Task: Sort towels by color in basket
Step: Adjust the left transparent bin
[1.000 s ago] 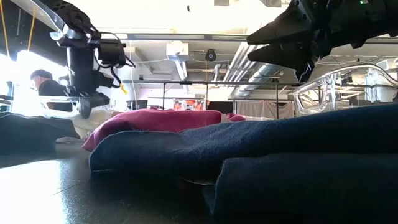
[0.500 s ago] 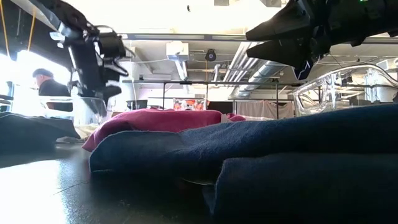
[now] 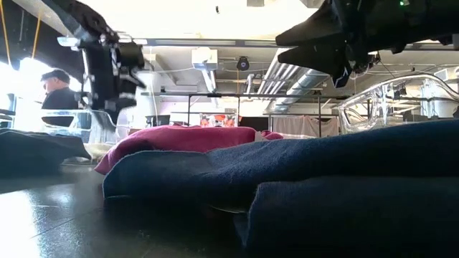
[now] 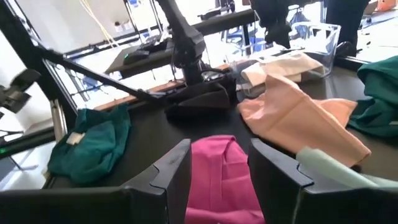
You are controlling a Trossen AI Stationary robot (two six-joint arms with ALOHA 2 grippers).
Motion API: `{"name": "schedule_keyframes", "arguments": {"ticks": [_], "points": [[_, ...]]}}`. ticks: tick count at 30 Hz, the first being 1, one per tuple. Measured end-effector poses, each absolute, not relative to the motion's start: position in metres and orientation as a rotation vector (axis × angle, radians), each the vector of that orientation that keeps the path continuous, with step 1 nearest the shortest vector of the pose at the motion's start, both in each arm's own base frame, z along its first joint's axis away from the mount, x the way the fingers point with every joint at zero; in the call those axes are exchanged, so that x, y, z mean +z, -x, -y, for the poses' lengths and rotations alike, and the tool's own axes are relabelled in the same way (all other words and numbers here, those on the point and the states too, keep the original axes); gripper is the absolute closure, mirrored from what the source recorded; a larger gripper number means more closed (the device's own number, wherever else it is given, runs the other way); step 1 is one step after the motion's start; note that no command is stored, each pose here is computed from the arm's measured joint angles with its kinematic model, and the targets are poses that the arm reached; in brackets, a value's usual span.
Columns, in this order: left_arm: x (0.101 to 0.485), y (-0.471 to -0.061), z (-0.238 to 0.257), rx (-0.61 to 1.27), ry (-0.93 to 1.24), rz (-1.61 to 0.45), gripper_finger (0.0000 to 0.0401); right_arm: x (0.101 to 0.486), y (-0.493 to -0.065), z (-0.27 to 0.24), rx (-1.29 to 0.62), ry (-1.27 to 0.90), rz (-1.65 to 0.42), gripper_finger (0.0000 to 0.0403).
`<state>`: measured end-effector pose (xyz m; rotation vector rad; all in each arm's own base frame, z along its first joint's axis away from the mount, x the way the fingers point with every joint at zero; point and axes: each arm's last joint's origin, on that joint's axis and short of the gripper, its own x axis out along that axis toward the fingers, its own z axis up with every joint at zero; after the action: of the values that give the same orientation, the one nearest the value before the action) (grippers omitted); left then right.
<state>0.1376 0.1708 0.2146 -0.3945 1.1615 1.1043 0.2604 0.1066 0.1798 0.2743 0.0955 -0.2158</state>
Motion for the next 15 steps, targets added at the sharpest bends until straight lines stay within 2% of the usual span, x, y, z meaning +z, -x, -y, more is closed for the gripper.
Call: {"name": "schedule_keyframes", "arguments": {"ticks": [6,15], "points": [[0.256,-0.133,-0.153,1.114,0.341,-0.948,0.0302,0.182,-0.261,-0.107,-0.201,-0.236,-0.085,0.0252],[0.276,-0.154,-0.111,0.809,0.359,-0.761,0.0302,0.183,-0.261,-0.107,-0.199,-0.245,-0.07,0.0252]]}}
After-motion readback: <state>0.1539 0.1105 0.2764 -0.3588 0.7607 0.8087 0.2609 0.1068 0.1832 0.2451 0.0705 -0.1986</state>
